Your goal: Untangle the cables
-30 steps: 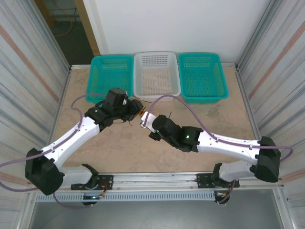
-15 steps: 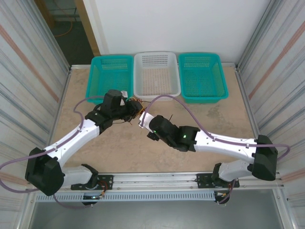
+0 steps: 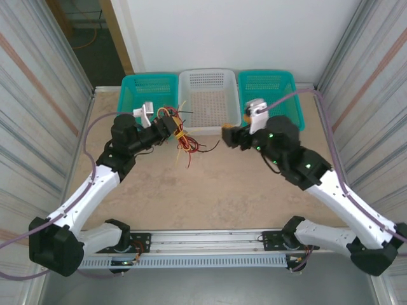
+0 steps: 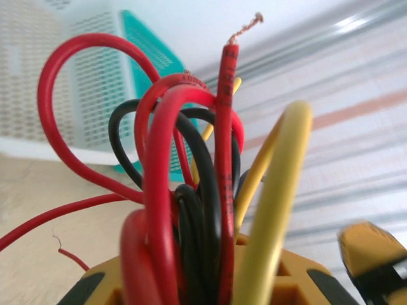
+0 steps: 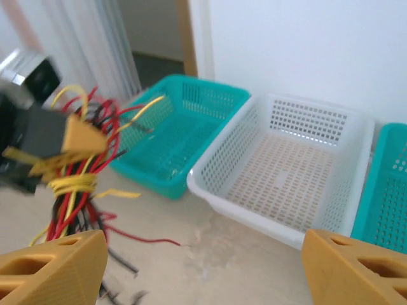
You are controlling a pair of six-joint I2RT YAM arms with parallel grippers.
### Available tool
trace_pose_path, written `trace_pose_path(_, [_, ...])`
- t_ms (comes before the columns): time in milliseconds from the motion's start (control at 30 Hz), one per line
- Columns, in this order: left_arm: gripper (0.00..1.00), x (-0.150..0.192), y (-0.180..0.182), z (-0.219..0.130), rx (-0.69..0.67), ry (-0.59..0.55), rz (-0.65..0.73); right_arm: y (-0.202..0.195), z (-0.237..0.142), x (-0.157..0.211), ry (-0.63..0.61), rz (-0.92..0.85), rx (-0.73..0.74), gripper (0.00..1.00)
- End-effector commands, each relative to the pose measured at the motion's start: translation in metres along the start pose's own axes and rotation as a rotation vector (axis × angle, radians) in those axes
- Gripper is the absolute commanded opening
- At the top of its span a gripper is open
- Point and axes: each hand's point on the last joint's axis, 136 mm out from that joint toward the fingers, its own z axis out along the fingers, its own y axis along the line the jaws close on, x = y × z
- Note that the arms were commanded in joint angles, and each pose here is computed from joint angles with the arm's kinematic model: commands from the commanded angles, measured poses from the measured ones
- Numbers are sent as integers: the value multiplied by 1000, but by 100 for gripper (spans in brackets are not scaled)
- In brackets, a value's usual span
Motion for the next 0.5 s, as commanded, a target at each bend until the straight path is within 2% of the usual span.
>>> trace_pose_path(0, [0,-10,-65,-10,222,7,205,37,-6,-1,88,196,-279,75])
trace_pose_path(100, [0,-8,-80,-12,276,37,243,40,-3,-12,90,256,-374,68])
trace_pose_path(167, [0,-8,-86,-14,302,38,254,43,3,-17,105,306,-447,59])
trace_pose_path(267, [0,-9,-89,-15,317,30,251,63,8,-19,148,327,-584,50])
trace_pose_path(367, [0,-7,-91,-13,332,52,249,78,13,-15,185,331,-659,46])
trace_pose_path(467, [0,-6,-89,-12,331,54,248,84,21,-7,221,321,-659,44])
